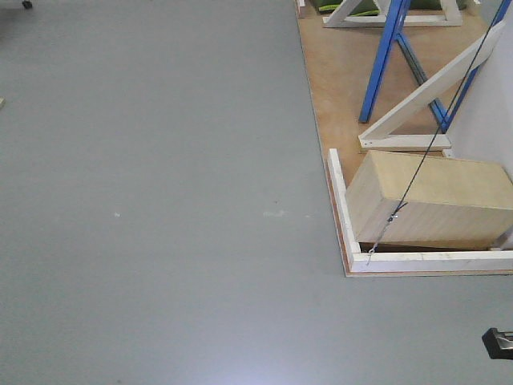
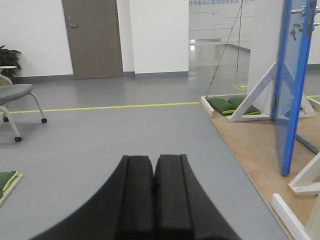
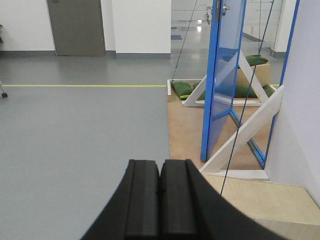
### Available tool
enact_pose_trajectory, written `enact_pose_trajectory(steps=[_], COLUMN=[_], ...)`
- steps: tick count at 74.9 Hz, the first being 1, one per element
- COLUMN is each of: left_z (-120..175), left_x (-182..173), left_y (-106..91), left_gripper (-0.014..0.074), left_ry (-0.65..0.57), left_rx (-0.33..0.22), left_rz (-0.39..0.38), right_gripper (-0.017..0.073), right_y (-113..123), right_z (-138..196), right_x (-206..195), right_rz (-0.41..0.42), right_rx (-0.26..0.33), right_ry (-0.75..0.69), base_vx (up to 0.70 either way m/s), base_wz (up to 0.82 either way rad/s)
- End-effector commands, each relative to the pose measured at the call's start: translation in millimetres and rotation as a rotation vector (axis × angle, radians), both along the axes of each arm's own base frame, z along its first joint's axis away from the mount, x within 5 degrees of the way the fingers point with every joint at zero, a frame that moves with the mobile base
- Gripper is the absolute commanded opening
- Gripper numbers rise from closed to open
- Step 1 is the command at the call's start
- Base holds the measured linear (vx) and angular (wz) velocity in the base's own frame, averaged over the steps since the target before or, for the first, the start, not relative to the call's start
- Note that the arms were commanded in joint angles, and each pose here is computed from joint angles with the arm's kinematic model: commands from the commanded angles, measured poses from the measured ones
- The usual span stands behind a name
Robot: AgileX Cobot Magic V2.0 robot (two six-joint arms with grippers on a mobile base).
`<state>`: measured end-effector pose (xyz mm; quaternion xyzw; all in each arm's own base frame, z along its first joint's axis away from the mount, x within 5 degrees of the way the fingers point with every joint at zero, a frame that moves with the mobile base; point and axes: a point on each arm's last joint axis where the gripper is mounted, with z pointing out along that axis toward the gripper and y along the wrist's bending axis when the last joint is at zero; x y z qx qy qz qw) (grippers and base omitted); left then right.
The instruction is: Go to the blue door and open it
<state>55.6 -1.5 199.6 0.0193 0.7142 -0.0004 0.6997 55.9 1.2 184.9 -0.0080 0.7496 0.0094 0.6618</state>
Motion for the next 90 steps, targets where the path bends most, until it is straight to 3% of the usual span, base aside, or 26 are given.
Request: enact_pose_trajectory(steps=[1, 90], left_z=[19.6, 19.6], left_x=[-3.0, -3.0], left_y=[-0.2, -0.2], left_gripper=[0.0069, 0.0069], left_ry=[-0.126, -0.126], left_rx=[-0.026, -0.026], left_rz=[-0.006, -0.006], right_gripper=[-0.0001, -0.0001], right_y=[-0.3, -0.3], right_z=[7.6, 7.6], right_x=[0.4, 0.4], right_rz=[-0.005, -0.005], right_rx=[-0.011, -0.011], right_ry=[-0.086, -0.086], base_vx=[0.02, 0.15], base_wz=[-0.04, -0.09])
